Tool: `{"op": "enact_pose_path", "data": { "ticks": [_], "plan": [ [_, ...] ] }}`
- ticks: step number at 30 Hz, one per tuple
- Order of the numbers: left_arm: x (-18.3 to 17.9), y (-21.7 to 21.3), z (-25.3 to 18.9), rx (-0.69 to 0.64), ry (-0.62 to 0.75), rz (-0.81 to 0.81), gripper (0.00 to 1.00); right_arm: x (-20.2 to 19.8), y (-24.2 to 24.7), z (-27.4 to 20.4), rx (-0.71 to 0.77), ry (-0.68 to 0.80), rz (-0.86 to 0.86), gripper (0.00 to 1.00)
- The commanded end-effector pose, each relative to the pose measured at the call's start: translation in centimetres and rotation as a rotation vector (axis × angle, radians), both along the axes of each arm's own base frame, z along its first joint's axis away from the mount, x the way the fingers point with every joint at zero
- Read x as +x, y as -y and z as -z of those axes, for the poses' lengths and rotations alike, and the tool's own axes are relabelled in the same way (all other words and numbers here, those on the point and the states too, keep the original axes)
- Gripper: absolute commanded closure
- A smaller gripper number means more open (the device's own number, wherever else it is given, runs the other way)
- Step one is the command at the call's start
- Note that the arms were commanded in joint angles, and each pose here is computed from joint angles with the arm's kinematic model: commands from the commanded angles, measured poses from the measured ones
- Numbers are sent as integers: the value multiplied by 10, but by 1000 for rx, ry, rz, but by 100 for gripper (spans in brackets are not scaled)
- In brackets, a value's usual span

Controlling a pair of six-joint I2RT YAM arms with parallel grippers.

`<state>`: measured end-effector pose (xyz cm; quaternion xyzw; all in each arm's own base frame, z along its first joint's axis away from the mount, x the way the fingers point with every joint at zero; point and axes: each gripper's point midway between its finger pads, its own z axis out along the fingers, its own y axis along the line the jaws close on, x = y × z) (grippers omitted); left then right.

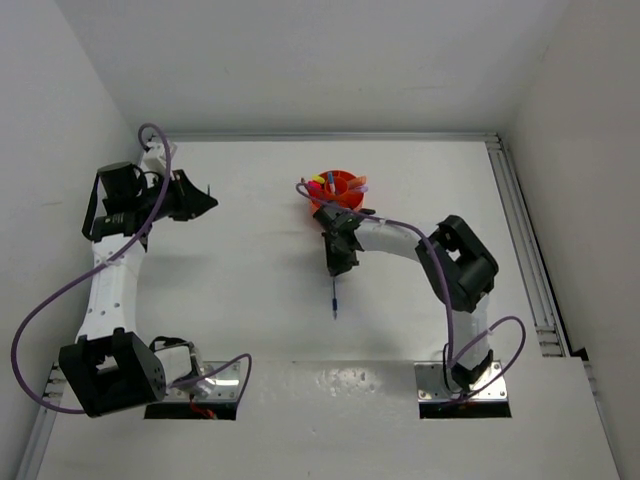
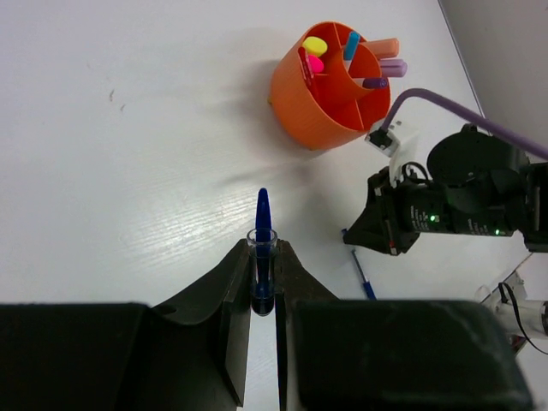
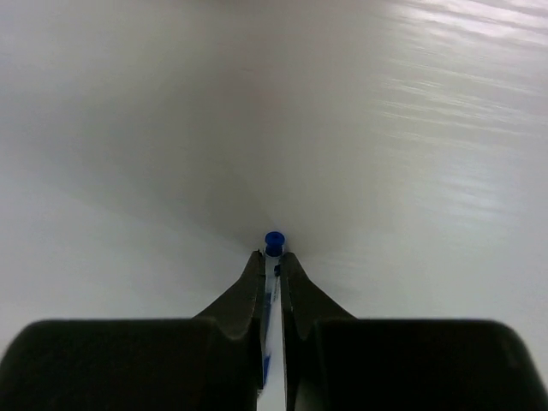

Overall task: Sort the stationery into containers
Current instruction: Move the pen to the center of the board.

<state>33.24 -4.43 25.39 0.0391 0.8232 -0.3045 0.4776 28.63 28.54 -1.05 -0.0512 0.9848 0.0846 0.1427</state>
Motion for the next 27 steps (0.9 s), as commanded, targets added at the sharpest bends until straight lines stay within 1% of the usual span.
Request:
{"op": "enact_pose_path", "data": {
  "ticks": [1, 2, 8, 11, 12, 14, 16, 19, 21, 25, 26, 27],
  "plan": [
    [1, 0, -4, -13, 28, 17, 100, 8, 37, -17, -20, 25, 68, 100],
    [1, 1, -4, -14, 29, 20, 100, 2, 47, -12, -27, 7, 83, 100],
    [1, 1, -4, -13, 33, 25, 100, 21, 106, -15, -41, 29, 199, 100],
    [2, 2, -2, -13, 34, 28, 100, 60, 143, -18, -40, 73, 295, 100],
    [2, 2, -1, -12, 33, 25, 100, 73, 151, -20, -45, 96, 293, 100],
    [5, 1, 3, -8, 26, 19, 100, 113, 164, -32, -37, 164, 318, 100],
    [7, 1, 10, -11, 8, 17, 100, 146, 174, -38, -65, 207, 313, 100],
    [10, 3, 19, -15, -18, 21, 100, 168, 185, -44, -66, 212, 310, 100],
    [12, 3, 24, -20, -38, 20, 100, 169, 187, -34, -75, 185, 297, 100],
    [14, 4, 25, -22, -44, 26, 100, 156, 190, -19, -59, 130, 300, 99],
    [14, 4, 23, -21, -40, 27, 100, 151, 192, -15, -55, 115, 301, 97],
    [14, 4, 23, -17, -38, 26, 100, 150, 193, -13, -45, 105, 298, 90]
  ]
}}
